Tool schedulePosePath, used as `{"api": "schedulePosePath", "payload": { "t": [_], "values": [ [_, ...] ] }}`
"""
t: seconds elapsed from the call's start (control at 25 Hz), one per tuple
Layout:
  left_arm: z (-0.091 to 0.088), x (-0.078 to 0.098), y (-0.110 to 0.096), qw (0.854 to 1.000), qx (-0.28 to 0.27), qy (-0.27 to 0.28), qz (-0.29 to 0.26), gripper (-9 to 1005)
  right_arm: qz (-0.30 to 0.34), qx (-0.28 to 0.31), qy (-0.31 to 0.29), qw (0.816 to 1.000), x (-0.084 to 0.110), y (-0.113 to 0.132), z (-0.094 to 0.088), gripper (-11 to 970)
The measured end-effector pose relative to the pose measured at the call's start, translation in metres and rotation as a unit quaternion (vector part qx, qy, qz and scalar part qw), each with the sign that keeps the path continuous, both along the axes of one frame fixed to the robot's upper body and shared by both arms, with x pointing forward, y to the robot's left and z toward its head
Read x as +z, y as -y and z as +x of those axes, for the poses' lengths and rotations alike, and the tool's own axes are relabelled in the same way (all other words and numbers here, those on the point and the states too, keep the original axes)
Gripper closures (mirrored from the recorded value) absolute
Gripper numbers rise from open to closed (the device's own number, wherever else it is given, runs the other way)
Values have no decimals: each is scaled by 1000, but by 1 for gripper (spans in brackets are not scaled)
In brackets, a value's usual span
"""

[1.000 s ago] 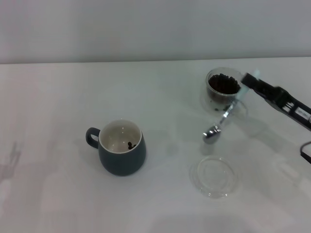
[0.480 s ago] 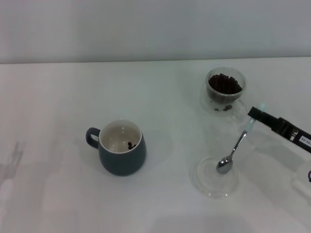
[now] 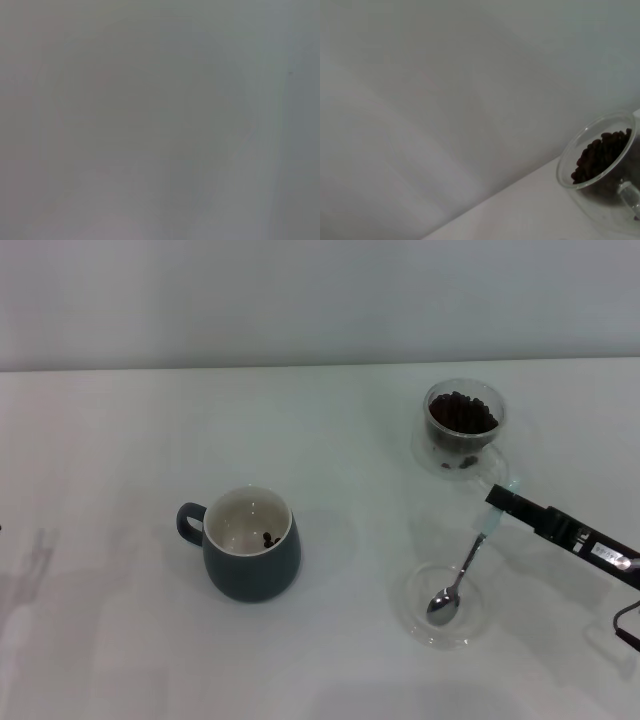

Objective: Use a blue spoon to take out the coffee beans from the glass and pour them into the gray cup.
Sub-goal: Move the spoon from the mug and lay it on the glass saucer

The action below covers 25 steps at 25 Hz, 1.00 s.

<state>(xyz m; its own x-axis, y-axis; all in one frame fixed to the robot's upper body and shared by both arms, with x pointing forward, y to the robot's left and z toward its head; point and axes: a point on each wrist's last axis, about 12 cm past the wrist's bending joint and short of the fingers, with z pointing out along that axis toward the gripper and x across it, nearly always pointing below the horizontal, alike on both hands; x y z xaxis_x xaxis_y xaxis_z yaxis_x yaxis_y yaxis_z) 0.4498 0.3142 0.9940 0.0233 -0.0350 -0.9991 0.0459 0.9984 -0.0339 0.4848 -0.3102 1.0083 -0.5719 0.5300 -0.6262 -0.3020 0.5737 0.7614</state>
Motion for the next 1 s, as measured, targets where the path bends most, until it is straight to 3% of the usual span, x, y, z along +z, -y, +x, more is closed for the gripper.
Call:
{"api": "schedulePosePath", "payload": {
  "t": [0.44, 0.96, 1.0],
  "values": [
    [1, 0, -1, 1000, 0, 1, 1, 162, -12, 9, -17, 1000, -9, -16, 0, 785],
    [0, 0, -3, 1000, 2, 0, 2, 162, -30, 0, -29, 999, -13, -17, 4, 779],
    [0, 0, -3, 1000, 2, 0, 3, 162, -30, -2, -30, 999, -13, -16, 5, 733]
  ]
}}
